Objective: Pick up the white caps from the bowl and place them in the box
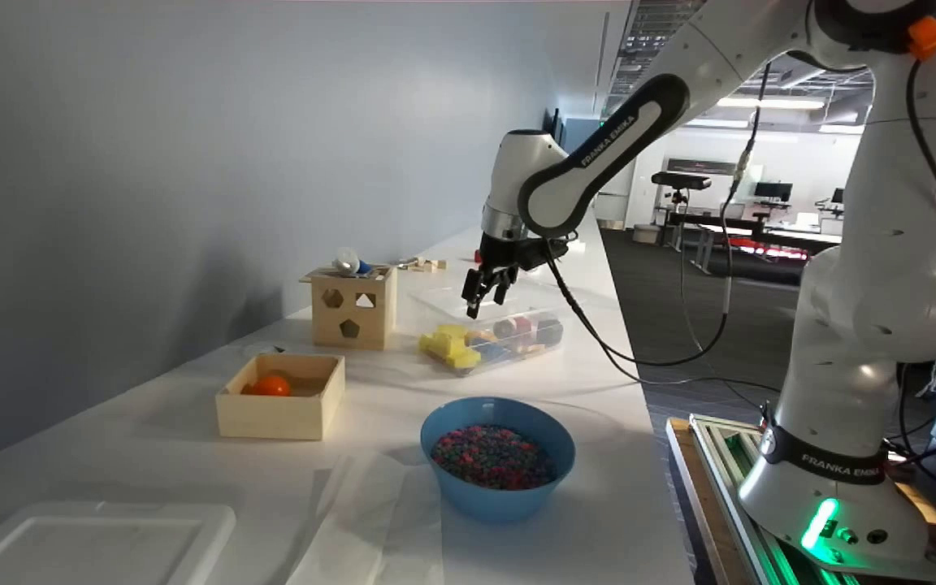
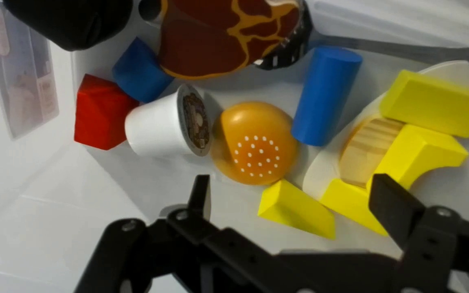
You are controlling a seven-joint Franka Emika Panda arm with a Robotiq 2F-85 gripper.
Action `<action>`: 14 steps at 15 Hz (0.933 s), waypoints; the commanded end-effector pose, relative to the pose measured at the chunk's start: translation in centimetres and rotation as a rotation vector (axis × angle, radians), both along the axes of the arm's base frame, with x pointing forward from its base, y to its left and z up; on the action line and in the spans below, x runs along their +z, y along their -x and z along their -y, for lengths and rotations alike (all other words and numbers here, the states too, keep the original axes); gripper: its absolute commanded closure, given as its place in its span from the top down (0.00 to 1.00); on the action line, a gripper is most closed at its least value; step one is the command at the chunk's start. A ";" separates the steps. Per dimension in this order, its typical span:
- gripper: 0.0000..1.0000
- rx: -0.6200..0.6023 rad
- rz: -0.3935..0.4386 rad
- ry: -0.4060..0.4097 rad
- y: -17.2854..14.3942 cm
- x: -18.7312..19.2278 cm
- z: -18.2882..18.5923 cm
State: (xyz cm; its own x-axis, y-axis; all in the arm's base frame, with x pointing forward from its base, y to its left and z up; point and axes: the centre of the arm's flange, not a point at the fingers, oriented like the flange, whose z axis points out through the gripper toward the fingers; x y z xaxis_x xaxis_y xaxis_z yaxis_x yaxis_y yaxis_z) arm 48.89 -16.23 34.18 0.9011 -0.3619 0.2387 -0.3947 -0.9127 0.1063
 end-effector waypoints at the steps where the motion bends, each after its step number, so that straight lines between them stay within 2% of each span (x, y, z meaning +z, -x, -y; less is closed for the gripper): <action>1: 1.00 0.023 -0.027 0.017 -1.0 -2.3 5.3; 4: 0.98 0.045 -0.058 0.018 -0.2 -4.5 8.7; 7: 0.89 0.051 -0.075 0.017 0.6 -5.9 11.0; 8: 0.93 0.053 -0.068 0.017 0.9 -5.8 11.5; 9: 0.90 0.053 -0.060 0.016 1.0 -5.3 10.6; 11: 0.98 0.049 -0.053 0.004 1.5 -4.0 8.7; 14: 1.00 0.039 -0.031 -0.020 1.6 -2.5 7.0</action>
